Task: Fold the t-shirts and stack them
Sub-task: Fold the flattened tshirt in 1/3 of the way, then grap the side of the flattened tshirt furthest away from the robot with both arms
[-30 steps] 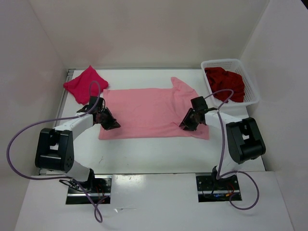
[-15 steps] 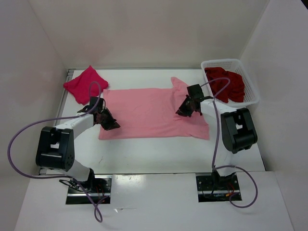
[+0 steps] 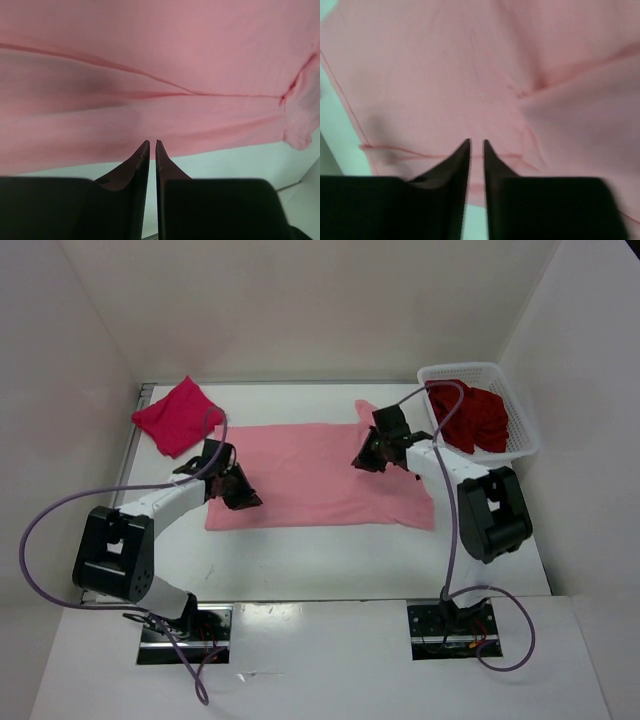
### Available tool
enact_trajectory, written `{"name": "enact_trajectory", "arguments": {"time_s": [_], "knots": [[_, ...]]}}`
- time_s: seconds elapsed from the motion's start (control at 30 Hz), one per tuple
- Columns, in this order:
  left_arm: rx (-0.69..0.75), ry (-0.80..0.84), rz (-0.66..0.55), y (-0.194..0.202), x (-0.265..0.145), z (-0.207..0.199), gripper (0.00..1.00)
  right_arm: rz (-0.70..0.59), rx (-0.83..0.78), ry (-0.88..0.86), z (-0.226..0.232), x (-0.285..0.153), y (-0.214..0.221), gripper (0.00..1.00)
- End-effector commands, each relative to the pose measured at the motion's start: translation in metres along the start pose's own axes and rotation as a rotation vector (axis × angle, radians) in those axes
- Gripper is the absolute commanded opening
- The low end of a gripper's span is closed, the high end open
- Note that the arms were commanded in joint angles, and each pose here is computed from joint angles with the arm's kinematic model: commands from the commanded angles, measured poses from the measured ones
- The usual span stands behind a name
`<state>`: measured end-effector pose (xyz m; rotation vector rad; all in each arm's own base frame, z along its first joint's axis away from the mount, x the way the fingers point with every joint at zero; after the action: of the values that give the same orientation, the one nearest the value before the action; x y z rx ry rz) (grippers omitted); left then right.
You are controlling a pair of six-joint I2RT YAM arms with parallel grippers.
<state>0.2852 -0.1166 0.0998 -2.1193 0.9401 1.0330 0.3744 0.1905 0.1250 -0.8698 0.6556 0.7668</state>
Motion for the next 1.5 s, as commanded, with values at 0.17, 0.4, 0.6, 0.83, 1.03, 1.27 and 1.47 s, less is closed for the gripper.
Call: {"name": "enact_trajectory", "arguments": {"time_s": [0.17, 0.4, 0.6, 0.83, 1.03, 1.27, 1.47], "knots": [[0.105, 0.015, 0.063, 0.02, 0.027, -0.037, 0.15, 0.079, 0.013, 0.058, -0.036, -0.01, 0.059, 0.03], [0.024, -0.096, 0.16, 0.044, 0.044, 0.012, 0.13, 0.136, 0.0, 0.143, -0.061, 0.0, 0.087, 0.03], [-0.037, -0.147, 0.251, 0.07, 0.028, 0.047, 0.13, 0.263, 0.001, 0.162, -0.074, -0.011, 0.153, 0.02], [-0.059, -0.132, 0.265, 0.081, -0.005, 0.052, 0.26, 0.222, -0.011, 0.084, -0.049, -0.048, 0.143, 0.19], [0.038, 0.011, 0.031, 0.019, -0.029, -0.014, 0.4, 0.031, -0.004, -0.016, -0.016, -0.055, 0.041, 0.32], [0.061, 0.091, 0.083, 0.02, -0.005, -0.039, 0.4, -0.227, -0.066, 0.094, -0.016, 0.007, -0.105, 0.03], [0.086, 0.079, 0.097, 0.027, -0.001, -0.039, 0.4, -0.197, -0.148, 0.205, -0.031, 0.067, -0.14, 0.43]]}}
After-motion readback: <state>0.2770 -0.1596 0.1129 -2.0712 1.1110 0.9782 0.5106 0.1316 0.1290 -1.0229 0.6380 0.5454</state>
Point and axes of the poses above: each gripper's point midway between its finger pads, its own x axis out along the fingers, its own z axis along the line the jaws close on, y = z × x, the point moved 5 cm from there along -x, back along the fingers, and after that the axes turned 4 degrees about -x, right-handed, at the moved point
